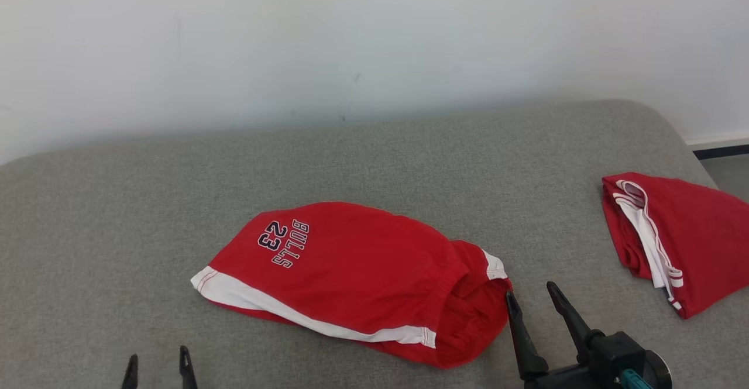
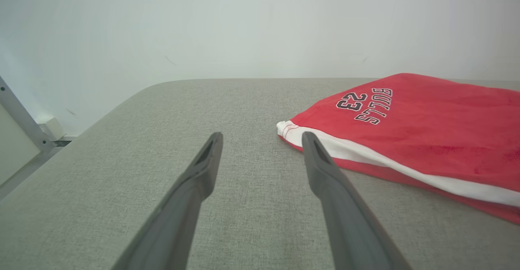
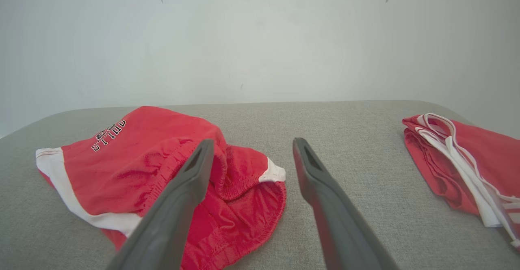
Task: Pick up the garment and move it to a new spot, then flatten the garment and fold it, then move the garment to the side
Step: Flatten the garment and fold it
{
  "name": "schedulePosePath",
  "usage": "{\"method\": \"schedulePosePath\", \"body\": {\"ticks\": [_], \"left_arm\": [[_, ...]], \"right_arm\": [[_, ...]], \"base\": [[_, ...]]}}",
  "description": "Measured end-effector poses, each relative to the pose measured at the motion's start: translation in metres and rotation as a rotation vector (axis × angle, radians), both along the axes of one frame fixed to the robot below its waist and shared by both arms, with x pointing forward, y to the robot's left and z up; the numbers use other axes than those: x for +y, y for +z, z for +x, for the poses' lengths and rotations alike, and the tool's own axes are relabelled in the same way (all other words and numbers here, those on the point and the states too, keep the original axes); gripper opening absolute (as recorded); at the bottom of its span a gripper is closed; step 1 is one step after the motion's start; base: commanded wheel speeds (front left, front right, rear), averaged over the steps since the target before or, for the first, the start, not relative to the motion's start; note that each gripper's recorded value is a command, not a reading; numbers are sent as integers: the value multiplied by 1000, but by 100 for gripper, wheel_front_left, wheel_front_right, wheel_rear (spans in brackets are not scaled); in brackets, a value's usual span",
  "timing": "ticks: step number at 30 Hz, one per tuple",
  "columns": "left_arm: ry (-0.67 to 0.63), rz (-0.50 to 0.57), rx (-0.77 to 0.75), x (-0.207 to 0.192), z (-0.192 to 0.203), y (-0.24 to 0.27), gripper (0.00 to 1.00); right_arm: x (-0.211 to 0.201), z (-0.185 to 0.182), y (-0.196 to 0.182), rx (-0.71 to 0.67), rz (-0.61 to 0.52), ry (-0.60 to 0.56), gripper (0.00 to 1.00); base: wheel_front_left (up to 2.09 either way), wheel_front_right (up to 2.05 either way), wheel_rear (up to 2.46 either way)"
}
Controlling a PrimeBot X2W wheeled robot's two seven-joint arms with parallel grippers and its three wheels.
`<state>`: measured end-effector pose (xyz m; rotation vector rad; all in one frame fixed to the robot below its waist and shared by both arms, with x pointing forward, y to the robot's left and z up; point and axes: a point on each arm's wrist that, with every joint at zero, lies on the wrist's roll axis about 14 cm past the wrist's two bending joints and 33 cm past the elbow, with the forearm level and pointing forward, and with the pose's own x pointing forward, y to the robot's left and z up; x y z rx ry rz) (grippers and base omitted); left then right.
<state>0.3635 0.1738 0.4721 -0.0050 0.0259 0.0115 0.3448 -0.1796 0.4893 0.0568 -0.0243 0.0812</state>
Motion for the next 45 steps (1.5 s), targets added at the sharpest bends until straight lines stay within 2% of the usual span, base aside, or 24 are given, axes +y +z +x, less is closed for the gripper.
{"method": "schedulePosePath", "body": {"ticks": [18, 36, 45], "left_arm": [[-16, -19, 17, 1, -24, -5, 100], [3, -56, 94, 2, -28, -29, 100], [21, -56, 120, 5, -20, -37, 100]], "right_arm": [[12, -20, -9, 19, 19, 12, 100], [92, -4, -50, 183, 125, 269, 100], [97, 12, -64, 241, 177, 281, 100]], "base": [[0, 0, 0], [0, 0, 0], [0, 0, 0]]}}
